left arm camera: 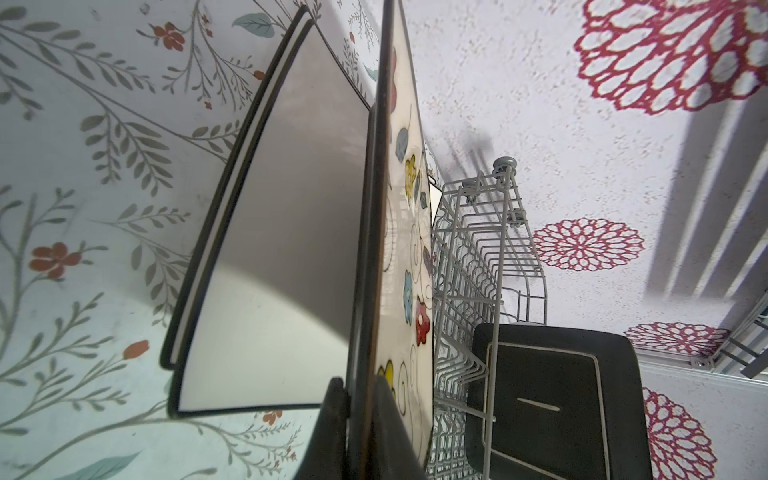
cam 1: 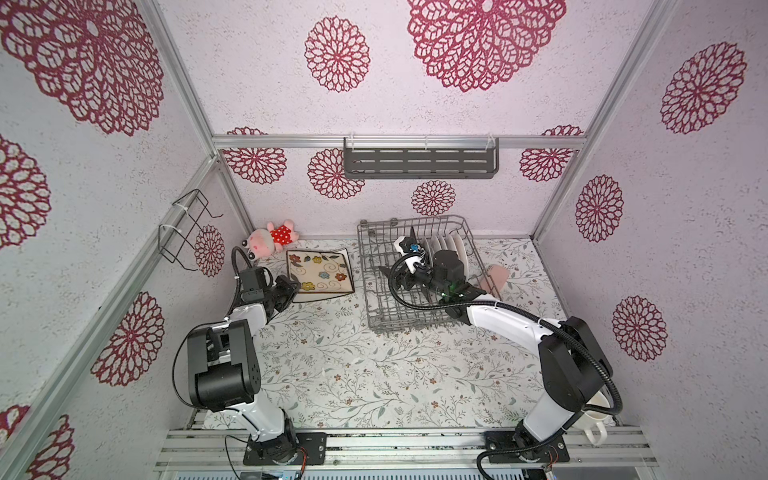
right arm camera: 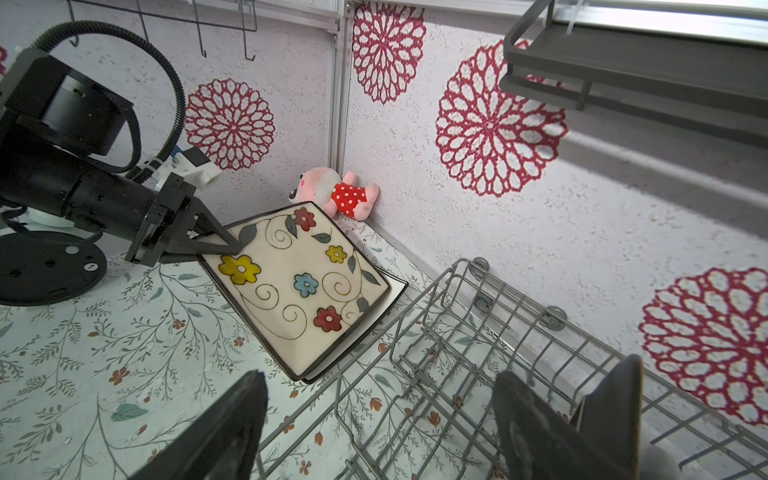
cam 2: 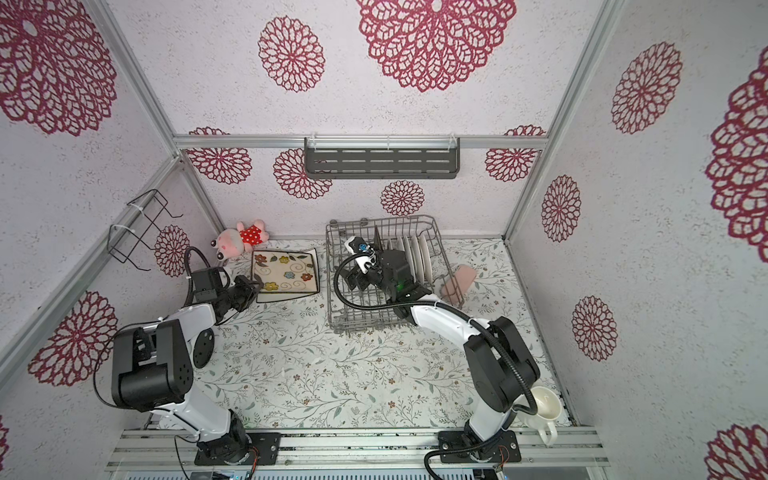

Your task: Unload the plates from the dish rack

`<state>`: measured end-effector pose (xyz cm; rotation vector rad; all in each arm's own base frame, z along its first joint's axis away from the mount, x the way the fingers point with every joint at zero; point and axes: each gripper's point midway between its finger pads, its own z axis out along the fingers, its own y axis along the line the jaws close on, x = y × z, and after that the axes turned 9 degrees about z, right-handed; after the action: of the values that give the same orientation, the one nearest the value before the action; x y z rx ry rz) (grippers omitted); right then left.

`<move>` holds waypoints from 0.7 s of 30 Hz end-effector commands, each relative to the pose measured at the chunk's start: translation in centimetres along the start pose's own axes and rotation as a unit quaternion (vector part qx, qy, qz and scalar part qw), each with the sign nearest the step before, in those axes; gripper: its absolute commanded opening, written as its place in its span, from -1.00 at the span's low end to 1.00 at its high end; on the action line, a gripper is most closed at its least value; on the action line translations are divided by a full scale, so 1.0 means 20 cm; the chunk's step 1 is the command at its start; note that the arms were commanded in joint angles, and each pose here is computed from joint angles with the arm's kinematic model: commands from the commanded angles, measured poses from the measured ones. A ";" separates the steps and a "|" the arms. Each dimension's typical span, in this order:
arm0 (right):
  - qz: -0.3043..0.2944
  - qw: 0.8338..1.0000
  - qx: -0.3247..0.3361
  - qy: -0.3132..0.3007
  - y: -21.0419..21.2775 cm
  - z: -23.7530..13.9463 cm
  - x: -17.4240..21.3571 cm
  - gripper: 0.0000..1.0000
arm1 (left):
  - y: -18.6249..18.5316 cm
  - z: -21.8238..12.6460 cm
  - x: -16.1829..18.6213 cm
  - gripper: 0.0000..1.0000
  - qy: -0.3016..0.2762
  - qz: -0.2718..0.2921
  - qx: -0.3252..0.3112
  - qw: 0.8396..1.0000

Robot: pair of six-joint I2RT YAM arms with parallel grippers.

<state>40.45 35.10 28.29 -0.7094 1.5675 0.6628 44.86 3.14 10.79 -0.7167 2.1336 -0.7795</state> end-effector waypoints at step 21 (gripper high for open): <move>-0.001 1.000 -0.011 -0.028 -0.03 0.07 -0.10 0.78 | -0.18 0.01 -0.19 -0.69 -0.042 0.034 0.084 0.995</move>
<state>41.58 35.82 27.75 -0.7191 1.5712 0.6722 45.81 3.23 9.93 -0.7196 2.1175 -0.8341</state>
